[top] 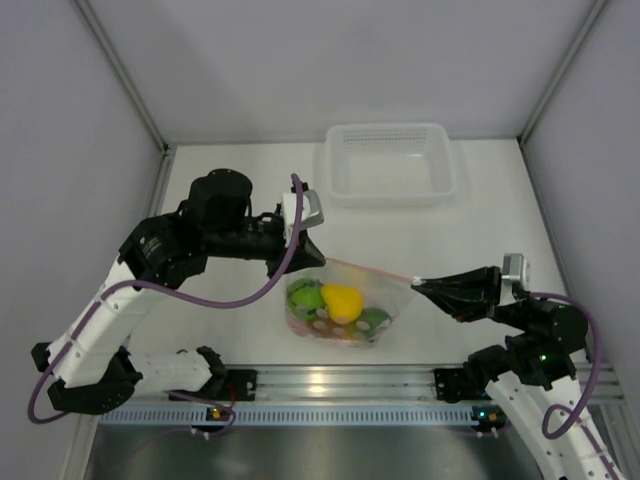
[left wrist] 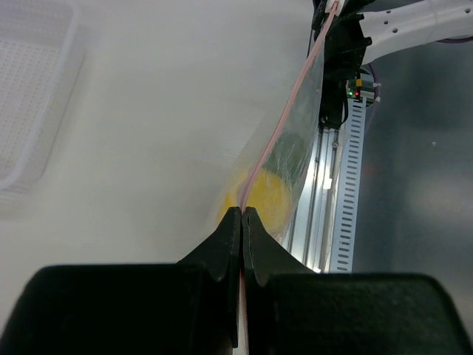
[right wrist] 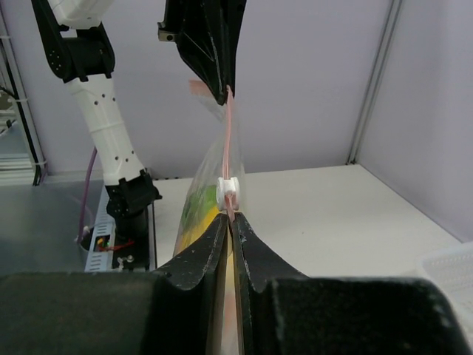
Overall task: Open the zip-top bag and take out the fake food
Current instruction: Pick up the zipper food storage bag at the center of the board.
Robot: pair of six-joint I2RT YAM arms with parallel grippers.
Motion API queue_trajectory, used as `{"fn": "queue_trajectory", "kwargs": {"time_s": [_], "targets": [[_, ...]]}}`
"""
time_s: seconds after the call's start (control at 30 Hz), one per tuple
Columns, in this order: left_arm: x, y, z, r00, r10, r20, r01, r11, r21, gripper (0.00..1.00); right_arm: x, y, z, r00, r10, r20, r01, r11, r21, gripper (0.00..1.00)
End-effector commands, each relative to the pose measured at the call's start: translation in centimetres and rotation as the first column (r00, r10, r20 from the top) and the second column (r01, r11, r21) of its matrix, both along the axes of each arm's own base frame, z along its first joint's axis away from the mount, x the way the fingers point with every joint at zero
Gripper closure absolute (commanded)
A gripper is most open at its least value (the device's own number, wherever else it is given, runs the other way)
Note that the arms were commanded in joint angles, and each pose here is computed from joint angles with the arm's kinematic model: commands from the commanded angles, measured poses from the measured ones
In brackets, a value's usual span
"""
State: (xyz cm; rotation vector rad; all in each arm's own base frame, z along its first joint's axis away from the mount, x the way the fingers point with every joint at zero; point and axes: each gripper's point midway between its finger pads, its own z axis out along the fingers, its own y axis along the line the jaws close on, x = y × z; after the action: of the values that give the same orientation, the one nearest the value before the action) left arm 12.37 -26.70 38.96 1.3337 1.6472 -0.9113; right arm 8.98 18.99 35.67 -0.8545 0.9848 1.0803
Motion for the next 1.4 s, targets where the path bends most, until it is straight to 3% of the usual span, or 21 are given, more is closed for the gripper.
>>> {"fn": "queue_trajectory", "kwargs": {"time_s": [0.0, 0.1, 0.23, 0.37, 0.4, 0.43, 0.47, 0.63, 0.83, 1.0, 1.03, 1.2, 1.37], "targets": [[0.0, -0.4, 1.6, 0.999, -0.008, 0.036, 0.01, 0.999, -0.049, 1.0, -1.0, -0.1, 1.0, 0.997, 0.019, 0.08, -0.02, 1.0, 0.015, 0.92], [-0.1, -0.4, 1.5, 0.999, -0.01, 0.031, 0.012, 0.999, -0.047, 1.0, -1.1, -0.1, 1.3, 0.996, 0.019, 0.085, -0.021, 1.0, 0.018, 1.0], [0.1, -0.3, 1.7, 0.999, 0.004, 0.036, -0.002, 0.999, -0.05, 1.0, -0.8, -0.2, 1.2, 0.997, 0.002, 0.071, -0.003, 1.0, 0.014, 1.0], [1.4, 0.1, 1.4, 0.995, 0.088, 0.041, -0.087, 0.996, -0.036, 0.98, 1.3, -0.8, 1.5, 0.994, -0.111, 0.009, 0.111, 0.994, 0.024, 1.0], [2.5, 0.4, 1.2, 0.987, 0.149, 0.057, -0.148, 0.989, -0.027, 0.93, 1.5, -0.9, 2.0, 0.992, -0.129, 0.007, 0.128, 0.991, 0.021, 1.0], [3.0, 0.4, 1.1, 0.982, 0.177, 0.06, -0.175, 0.984, -0.029, 0.73, 2.6, -0.7, 1.3, 0.988, -0.146, -0.052, 0.145, 0.989, -0.01, 1.0], [3.5, 0.4, 0.4, 0.979, 0.198, 0.055, -0.198, 0.98, -0.014, 0.63, 3.1, -0.7, 1.4, 0.985, -0.156, -0.068, 0.155, 0.988, -0.022, 1.0], [4.6, -0.8, -1.8, 0.976, 0.217, 0.005, -0.217, 0.975, 0.042, 0.53, 4.7, 0.5, 1.7, 0.985, -0.121, -0.124, 0.111, 0.99, -0.09, 1.0], [5.0, -2.0, -1.0, 0.98, 0.199, -0.003, -0.199, 0.98, -0.016, 0.28, 6.8, 1.2, 0.4, 0.966, -0.165, -0.197, 0.129, 0.974, -0.184, 1.0], [3.3, -4.2, 1.2, 0.999, 0.03, 0.023, -0.026, 0.992, -0.125, 0.2, 7.3, 1.9, -0.5, 0.959, -0.173, -0.225, 0.116, 0.962, -0.246, 1.0], [3.2, -4.5, 1.5, 0.999, 0.014, 0.032, -0.01, 0.99, -0.139, 0.14, 7.3, 2.1, -0.6, 0.958, -0.177, -0.224, 0.118, 0.96, -0.256, 1.0], [3.4, -6.5, 3.0, 0.997, -0.056, 0.061, 0.067, 0.979, -0.191, 0.05, 6.8, 2.5, 0.0, 0.962, -0.169, -0.213, 0.107, 0.955, -0.276, 1.0], [4.3, -8.9, 1.5, 0.992, -0.124, 0.027, 0.126, 0.979, -0.161, 0.08, 5.8, 2.4, 0.4, 0.97, -0.148, -0.192, 0.089, 0.955, -0.282, 1.0]]}}
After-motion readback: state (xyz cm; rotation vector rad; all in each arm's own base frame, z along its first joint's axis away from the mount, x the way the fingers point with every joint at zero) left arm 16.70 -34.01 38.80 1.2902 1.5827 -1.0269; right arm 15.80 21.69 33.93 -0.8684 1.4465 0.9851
